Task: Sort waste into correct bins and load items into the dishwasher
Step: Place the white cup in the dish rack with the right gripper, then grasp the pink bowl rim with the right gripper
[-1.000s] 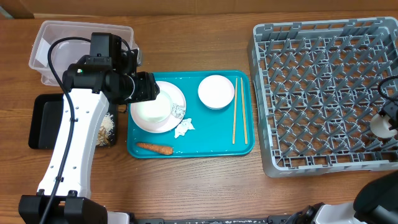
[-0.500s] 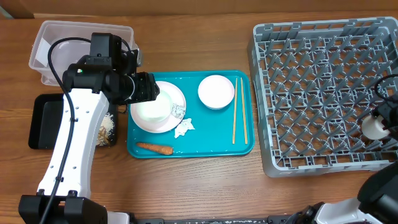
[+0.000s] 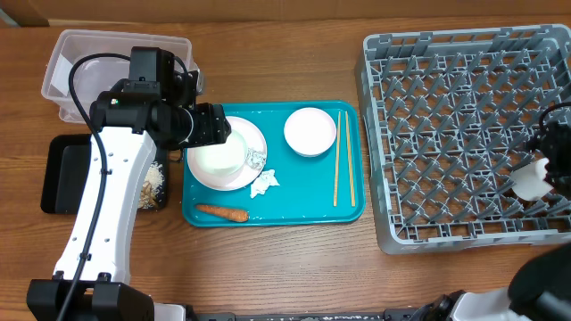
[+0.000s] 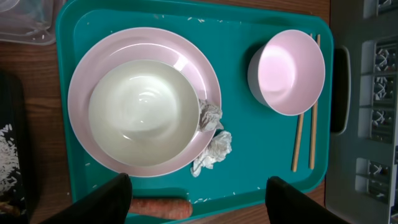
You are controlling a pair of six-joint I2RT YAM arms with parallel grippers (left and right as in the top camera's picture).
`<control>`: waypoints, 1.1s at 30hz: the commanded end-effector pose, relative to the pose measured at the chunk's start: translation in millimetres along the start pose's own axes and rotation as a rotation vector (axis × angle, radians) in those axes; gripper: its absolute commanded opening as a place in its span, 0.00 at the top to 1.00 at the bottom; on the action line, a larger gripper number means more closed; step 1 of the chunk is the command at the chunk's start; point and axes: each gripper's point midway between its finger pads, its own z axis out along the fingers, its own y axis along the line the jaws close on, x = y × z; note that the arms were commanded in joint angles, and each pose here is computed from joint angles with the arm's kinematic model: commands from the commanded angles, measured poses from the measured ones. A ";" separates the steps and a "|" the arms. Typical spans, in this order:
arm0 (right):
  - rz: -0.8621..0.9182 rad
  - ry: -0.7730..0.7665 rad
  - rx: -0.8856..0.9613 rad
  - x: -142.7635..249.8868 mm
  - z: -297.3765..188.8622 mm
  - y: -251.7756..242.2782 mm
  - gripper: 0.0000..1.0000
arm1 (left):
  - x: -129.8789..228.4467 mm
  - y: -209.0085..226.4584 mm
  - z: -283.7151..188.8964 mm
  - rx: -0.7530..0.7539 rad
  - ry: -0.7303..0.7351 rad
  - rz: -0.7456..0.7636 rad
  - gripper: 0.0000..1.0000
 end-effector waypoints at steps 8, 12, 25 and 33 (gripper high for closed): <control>-0.762 -0.106 -0.447 109.3 -55.0 218.7 0.20 | -6.5 6.0 -6.1 -0.050 -0.031 0.022 0.26; -0.963 -0.063 -0.364 164.3 -5.8 268.9 0.20 | -1.2 56.3 -15.9 -0.335 -0.050 -0.148 0.24; -0.873 0.102 -0.043 215.5 184.1 279.6 0.30 | 5.6 83.8 -25.3 -0.402 -0.041 -0.260 0.14; -0.872 0.121 -0.025 217.8 194.3 274.7 0.80 | 4.8 83.8 -25.3 -0.401 -0.044 -0.260 0.14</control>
